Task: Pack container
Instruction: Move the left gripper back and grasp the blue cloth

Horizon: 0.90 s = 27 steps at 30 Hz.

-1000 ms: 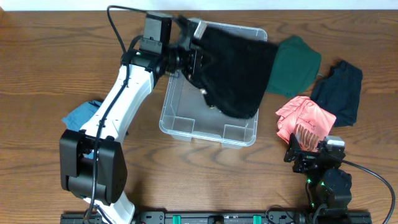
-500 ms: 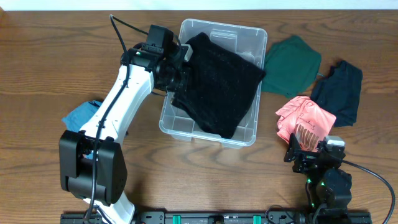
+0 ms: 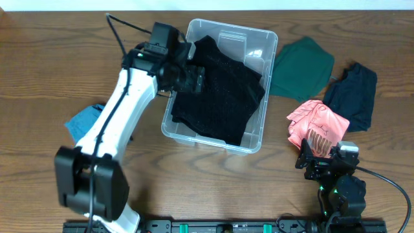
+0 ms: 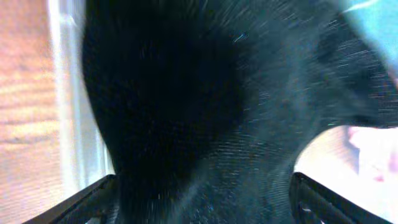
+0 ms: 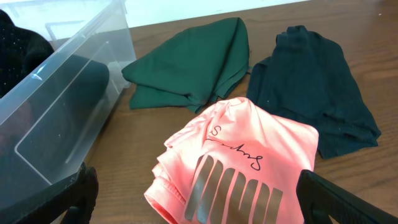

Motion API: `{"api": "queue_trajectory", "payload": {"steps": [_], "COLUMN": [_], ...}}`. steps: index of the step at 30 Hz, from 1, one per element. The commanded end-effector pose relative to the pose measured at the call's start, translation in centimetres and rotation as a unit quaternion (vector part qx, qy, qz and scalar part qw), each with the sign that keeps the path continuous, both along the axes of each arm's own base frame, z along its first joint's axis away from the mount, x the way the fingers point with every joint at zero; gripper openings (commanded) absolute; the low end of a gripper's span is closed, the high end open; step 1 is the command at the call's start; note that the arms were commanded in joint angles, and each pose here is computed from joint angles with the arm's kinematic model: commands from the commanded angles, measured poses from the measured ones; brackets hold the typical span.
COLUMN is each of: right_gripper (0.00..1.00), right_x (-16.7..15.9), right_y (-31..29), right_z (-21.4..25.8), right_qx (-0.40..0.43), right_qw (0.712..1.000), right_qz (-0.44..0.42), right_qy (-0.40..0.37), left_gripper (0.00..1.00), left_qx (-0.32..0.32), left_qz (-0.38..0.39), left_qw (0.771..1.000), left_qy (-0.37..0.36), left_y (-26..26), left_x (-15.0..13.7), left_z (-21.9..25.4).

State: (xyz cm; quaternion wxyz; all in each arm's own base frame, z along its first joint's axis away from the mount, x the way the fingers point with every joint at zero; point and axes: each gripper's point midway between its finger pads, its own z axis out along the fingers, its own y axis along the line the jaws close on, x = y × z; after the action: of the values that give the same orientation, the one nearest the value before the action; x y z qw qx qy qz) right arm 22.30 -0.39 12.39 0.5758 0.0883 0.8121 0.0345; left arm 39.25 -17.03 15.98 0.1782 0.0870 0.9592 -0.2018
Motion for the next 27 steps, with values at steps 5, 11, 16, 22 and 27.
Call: {"api": "queue_trajectory", "payload": {"steps": [5, 11, 16, 22, 27], "right_gripper": [0.99, 0.99, 0.99, 0.99, 0.99], "right_x": [0.0, 0.0, 0.0, 0.0, 0.0], "right_y": [-0.2, -0.2, -0.2, -0.2, -0.2], "right_z": [0.0, 0.0, 0.0, 0.0, 0.0], "right_qx": [0.005, 0.005, 0.005, 0.005, 0.005], "right_qw": [1.0, 1.0, 1.0, 1.0, 1.0], "right_qz": [-0.008, -0.008, -0.008, -0.008, -0.008], "right_qy": [-0.002, -0.002, -0.002, -0.002, -0.002], "left_gripper": [0.87, 0.82, 0.91, 0.93, 0.93], "left_qx": [0.011, 0.146, 0.235, 0.2, 0.138], "left_qz": [0.051, 0.174, 0.302, 0.42, 0.475], "left_qw": [0.987, 0.956, 0.919, 0.882, 0.857], "left_qy": [-0.151, -0.188, -0.095, 0.078, 0.148], "left_y": [3.5, 11.9, 20.1, 26.4, 29.7], "left_x": [0.2, -0.3, -2.8, -6.9, -9.5], "left_z": [10.9, 12.9, 9.7, 3.5, 0.6]}}
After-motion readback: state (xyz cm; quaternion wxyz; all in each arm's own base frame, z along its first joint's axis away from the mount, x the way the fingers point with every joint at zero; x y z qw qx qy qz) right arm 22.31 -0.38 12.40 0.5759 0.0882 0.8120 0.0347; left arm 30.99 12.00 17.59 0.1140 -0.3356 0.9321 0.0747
